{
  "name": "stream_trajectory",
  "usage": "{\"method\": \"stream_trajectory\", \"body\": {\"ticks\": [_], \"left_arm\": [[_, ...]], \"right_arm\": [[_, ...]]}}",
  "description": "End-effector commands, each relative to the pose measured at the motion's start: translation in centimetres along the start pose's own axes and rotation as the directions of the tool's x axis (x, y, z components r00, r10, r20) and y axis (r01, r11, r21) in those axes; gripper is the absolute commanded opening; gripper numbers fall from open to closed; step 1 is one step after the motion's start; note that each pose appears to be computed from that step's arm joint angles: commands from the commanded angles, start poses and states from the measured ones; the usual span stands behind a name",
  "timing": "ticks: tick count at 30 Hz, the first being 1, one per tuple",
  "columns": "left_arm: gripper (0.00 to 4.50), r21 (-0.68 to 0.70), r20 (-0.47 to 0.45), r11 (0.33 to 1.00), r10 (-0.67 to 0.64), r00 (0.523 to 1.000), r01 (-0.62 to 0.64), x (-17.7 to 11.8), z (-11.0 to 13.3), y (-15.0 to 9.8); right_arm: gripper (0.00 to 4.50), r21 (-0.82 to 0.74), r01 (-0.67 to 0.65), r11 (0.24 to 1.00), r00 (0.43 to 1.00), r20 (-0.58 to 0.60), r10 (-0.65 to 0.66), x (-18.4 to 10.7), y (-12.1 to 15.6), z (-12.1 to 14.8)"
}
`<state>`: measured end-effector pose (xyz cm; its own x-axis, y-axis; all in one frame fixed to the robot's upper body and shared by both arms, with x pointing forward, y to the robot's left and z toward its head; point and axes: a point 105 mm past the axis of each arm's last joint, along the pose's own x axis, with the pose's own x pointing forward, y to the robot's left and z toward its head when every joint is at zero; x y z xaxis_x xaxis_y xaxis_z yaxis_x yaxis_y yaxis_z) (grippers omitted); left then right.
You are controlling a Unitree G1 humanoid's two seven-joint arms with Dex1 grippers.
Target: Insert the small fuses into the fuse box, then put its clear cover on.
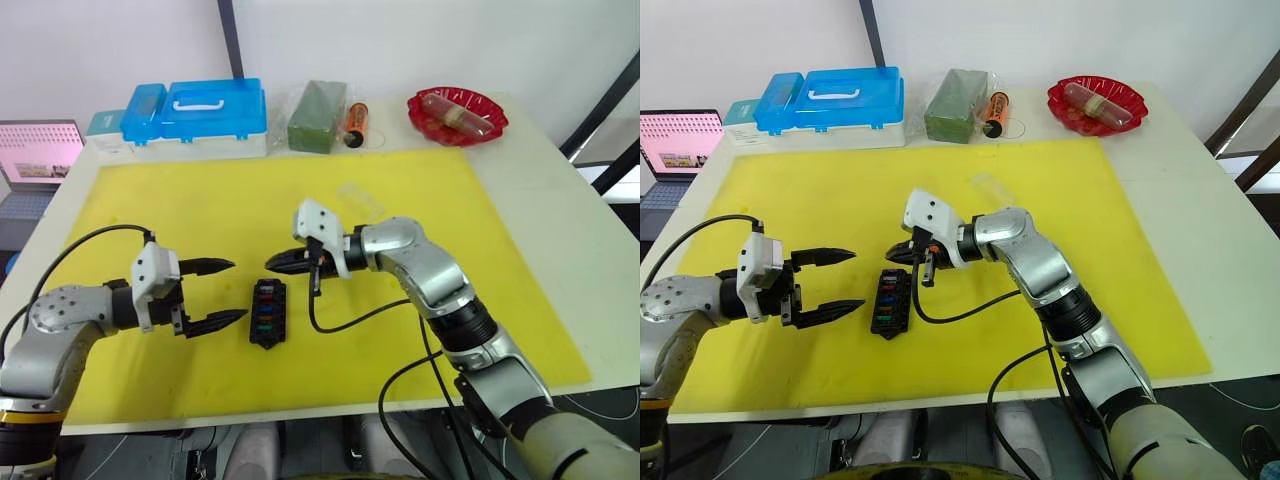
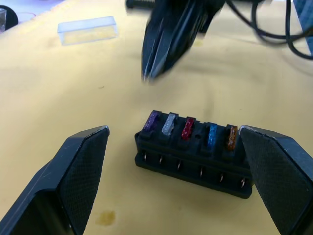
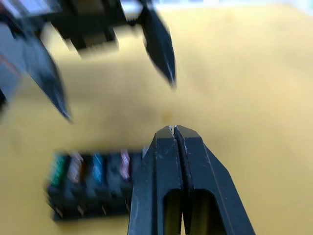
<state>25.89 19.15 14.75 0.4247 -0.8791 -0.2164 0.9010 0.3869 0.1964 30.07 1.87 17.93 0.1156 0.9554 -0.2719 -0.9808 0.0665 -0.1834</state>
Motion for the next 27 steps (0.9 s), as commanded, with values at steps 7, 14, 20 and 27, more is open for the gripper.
{"method": "stream_trajectory", "body": {"ticks": [7, 14, 20, 27], "left_arm": [[4.50, 0.143, 0.058, 0.962, 0.227, 0.972, -0.234, -3.4, 2.9, 5.0], [4.50, 0.123, 0.040, 0.895, 0.427, 0.903, -0.428, -7.6, 1.2, 7.7], [4.50, 0.089, 0.004, 0.850, 0.521, 0.853, -0.519, -10.4, -0.9, 7.9], [4.50, 0.090, 0.096, 0.857, 0.500, 0.861, -0.508, -8.6, 0.6, 7.9]], "right_arm": [[1.63, -0.070, 0.415, 0.907, 0.906, -0.061, -0.419, -10.3, -4.2, -2.5], [4.10, -0.100, 0.661, 0.743, 0.727, -0.158, -0.668, -20.1, -5.4, -6.3], [4.47, -0.090, 0.759, 0.645, 0.621, -0.198, -0.759, -24.1, -5.1, -8.7], [4.47, -0.034, 0.756, 0.654, 0.638, -0.188, -0.747, -22.8, -5.4, -8.9]]}}
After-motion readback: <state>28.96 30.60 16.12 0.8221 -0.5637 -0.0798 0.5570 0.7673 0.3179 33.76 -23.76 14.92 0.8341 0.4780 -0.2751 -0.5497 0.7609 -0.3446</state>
